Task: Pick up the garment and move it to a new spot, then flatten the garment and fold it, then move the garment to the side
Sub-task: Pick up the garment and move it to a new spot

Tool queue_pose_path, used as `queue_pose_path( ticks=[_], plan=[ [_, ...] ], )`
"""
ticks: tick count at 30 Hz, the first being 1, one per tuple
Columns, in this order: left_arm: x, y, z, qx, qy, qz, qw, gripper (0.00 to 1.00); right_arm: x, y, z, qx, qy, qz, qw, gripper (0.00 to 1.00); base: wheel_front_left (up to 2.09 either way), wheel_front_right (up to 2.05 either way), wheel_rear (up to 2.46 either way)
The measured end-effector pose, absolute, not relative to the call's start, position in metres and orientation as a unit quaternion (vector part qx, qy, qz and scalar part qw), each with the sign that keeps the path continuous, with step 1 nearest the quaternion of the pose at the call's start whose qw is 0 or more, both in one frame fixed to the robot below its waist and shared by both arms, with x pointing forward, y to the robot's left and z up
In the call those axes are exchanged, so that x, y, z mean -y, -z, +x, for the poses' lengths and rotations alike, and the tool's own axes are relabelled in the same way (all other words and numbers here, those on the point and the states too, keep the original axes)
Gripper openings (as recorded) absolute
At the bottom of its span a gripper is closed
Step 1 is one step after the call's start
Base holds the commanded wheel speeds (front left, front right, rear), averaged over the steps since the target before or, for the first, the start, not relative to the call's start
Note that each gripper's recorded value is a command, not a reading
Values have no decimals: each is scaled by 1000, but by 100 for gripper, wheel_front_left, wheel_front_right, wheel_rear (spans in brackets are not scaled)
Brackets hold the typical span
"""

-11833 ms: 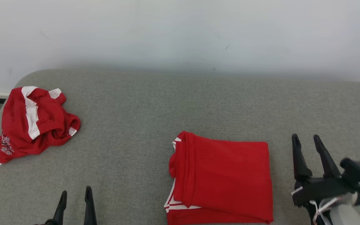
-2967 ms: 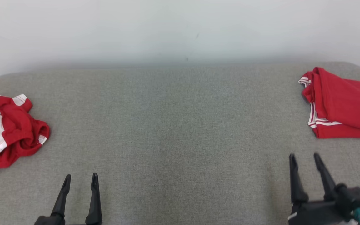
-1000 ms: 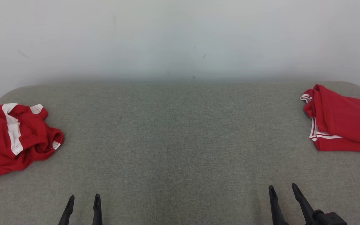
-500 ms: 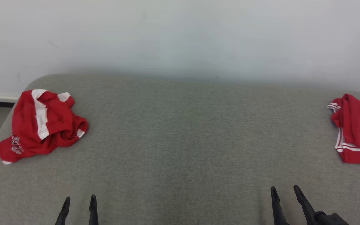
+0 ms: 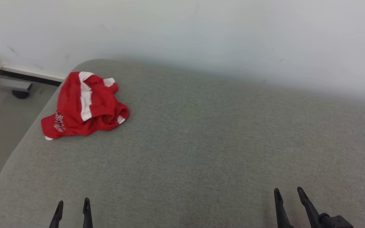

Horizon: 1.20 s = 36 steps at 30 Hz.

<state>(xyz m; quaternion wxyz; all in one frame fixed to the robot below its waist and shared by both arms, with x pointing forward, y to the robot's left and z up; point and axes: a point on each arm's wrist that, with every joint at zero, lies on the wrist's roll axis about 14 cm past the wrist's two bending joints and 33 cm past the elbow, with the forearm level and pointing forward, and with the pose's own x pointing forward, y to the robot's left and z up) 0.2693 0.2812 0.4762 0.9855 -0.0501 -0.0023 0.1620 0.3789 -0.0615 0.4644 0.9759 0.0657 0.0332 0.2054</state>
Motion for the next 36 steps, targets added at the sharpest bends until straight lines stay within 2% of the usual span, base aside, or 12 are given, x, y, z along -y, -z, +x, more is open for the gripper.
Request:
queue_pose_path(
  ticks=[21, 36],
  plan=[
    [-318, -472, 214, 1, -247, -49, 968, 100, 7, -467, 379, -36, -282, 65, 956, 100, 0, 0, 0],
    [-322, -470, 213, 0, -249, -52, 967, 100, 7, -467, 376, -37, -283, 65, 956, 100, 0, 0, 0]
  ],
)
